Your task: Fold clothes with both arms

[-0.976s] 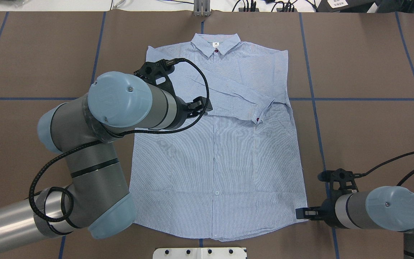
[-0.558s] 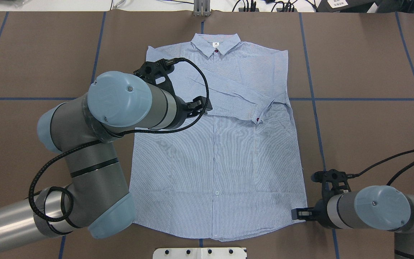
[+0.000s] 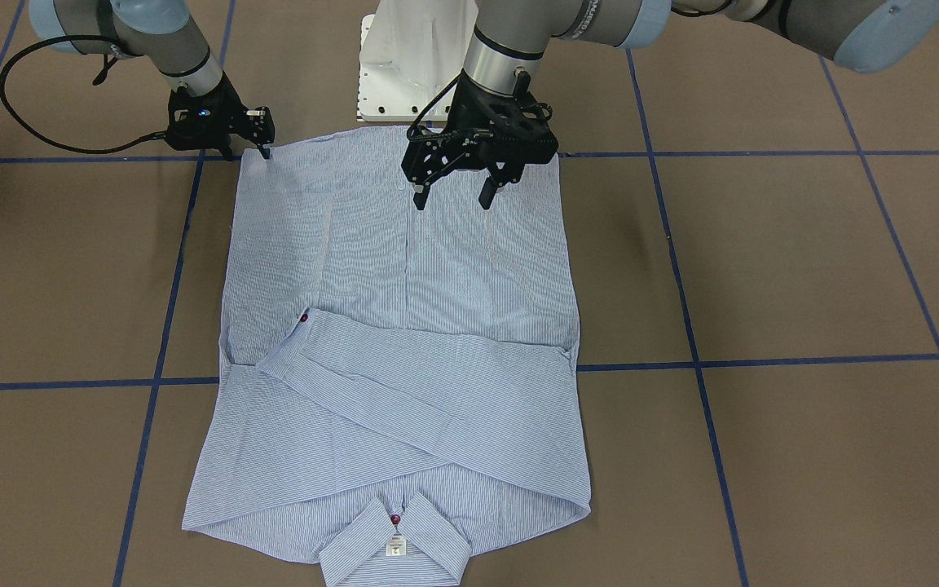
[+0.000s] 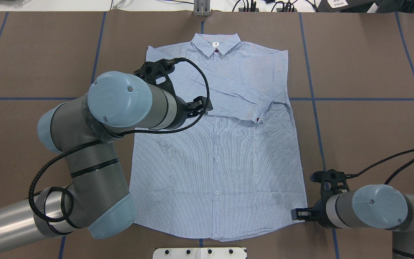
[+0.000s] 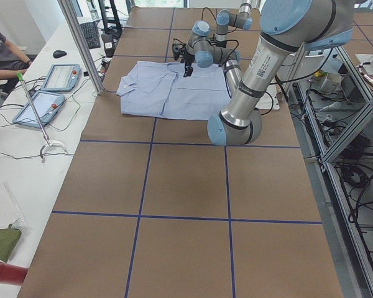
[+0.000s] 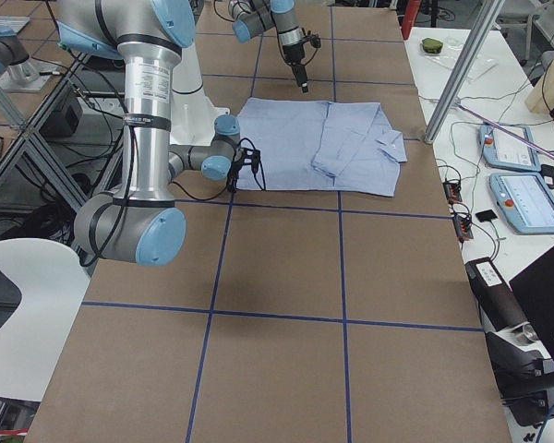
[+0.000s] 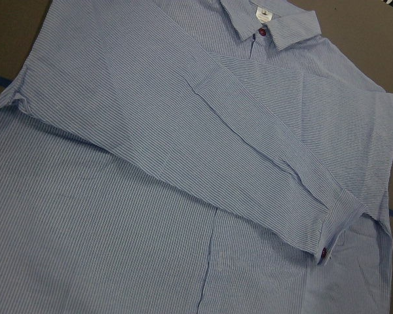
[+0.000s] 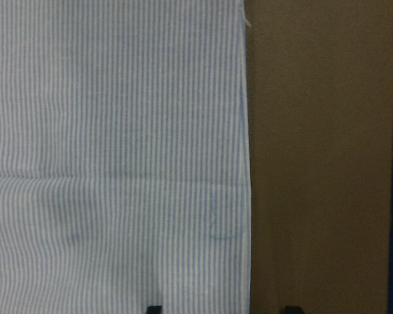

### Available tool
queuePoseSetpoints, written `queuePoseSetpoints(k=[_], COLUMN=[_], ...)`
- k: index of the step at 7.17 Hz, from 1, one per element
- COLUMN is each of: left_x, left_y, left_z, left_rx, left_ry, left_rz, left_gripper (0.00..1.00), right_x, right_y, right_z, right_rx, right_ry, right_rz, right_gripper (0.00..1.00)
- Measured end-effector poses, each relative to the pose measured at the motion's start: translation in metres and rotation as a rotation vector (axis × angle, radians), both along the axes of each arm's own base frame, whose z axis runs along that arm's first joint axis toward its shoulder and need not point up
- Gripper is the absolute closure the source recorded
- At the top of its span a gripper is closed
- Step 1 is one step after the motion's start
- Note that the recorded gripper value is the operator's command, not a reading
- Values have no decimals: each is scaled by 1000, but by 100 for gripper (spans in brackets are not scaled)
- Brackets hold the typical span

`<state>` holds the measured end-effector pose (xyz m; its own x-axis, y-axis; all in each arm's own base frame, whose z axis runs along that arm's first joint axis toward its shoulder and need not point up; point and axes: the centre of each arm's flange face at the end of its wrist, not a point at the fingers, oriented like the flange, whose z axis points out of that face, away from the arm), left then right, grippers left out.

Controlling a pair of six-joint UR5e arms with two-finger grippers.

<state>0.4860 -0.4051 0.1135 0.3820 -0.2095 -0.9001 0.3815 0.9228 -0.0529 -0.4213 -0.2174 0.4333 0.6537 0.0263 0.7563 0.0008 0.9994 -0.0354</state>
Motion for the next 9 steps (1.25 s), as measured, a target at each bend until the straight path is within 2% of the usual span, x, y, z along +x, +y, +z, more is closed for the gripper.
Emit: queuePoseSetpoints(k=[3,4,5,7,9], left_x=[0,0,0,0,0], left_y=[0,0,0,-1,-1], left_z=[0,0,1,1,1], left_rx=[0,1,1,0,0], left_ry=[0,0,-1,-2,-2], left_rz=[-1,-1,-2,-3,-4], left_gripper=[2,2,2,2,2], right_x=[-1,-5,-8,-9,-3], right_y=[-5,-7,-8,-9,-15], right_z=[3,3,2,1,-3], right_rx=[-9,-9,-10,-11,-33], right_ry=[5,4,3,-1,-15], right_rz=[5,5,6,7,1], right_gripper=[34,43,55,56,55])
